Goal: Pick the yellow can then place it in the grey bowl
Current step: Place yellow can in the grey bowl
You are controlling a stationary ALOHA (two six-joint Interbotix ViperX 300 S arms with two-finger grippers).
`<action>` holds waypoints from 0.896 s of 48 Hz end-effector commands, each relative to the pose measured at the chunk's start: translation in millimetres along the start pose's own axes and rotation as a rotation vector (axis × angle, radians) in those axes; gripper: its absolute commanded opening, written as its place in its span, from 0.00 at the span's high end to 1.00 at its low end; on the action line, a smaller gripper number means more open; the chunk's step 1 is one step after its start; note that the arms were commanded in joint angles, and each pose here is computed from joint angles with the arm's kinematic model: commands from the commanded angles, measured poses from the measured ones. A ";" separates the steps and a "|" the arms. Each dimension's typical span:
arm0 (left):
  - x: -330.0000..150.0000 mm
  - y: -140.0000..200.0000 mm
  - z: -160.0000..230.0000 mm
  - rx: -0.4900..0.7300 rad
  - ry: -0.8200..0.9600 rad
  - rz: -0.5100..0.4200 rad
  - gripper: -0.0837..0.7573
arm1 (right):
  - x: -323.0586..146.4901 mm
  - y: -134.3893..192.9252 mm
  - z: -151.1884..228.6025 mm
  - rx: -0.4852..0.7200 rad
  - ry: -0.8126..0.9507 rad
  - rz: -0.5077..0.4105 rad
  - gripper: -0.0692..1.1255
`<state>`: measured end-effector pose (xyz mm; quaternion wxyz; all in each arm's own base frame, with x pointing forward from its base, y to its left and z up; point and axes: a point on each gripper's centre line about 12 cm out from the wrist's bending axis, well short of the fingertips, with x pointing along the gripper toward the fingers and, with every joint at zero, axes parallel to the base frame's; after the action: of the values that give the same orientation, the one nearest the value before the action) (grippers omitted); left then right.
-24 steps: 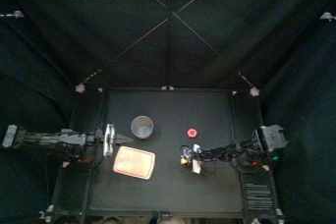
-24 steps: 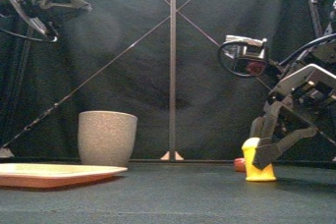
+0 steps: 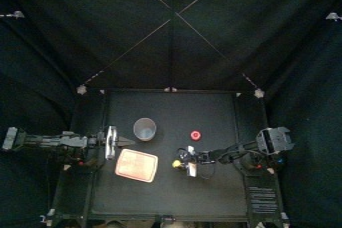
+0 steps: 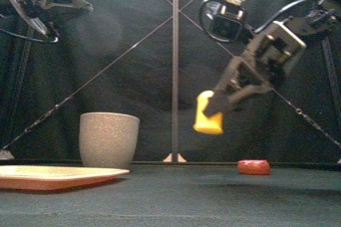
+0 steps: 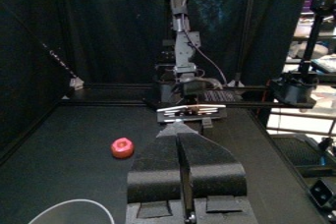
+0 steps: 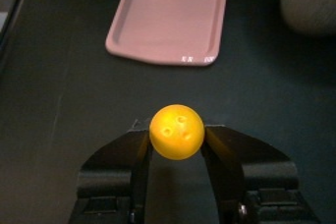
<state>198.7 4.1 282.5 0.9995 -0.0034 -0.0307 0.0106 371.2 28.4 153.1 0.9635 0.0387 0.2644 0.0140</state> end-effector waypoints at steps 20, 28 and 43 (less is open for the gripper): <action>1.4 1.0 3.2 -0.017 -0.012 0.008 0.93 | 22.4 -104.7 119.8 -0.019 -0.273 -0.199 0.42; 0.8 1.0 0.7 -0.016 -0.006 0.007 0.93 | 40.5 -119.5 133.7 -0.013 -0.294 -0.220 0.42; 0.8 1.0 0.7 -0.017 -0.006 0.008 0.93 | 75.4 -145.4 143.3 0.004 -0.290 -0.251 0.39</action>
<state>197.7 4.7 276.8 0.9996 -0.0108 -0.0239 0.0130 504.1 -114.5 204.5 0.9827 0.0108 0.1518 -0.1055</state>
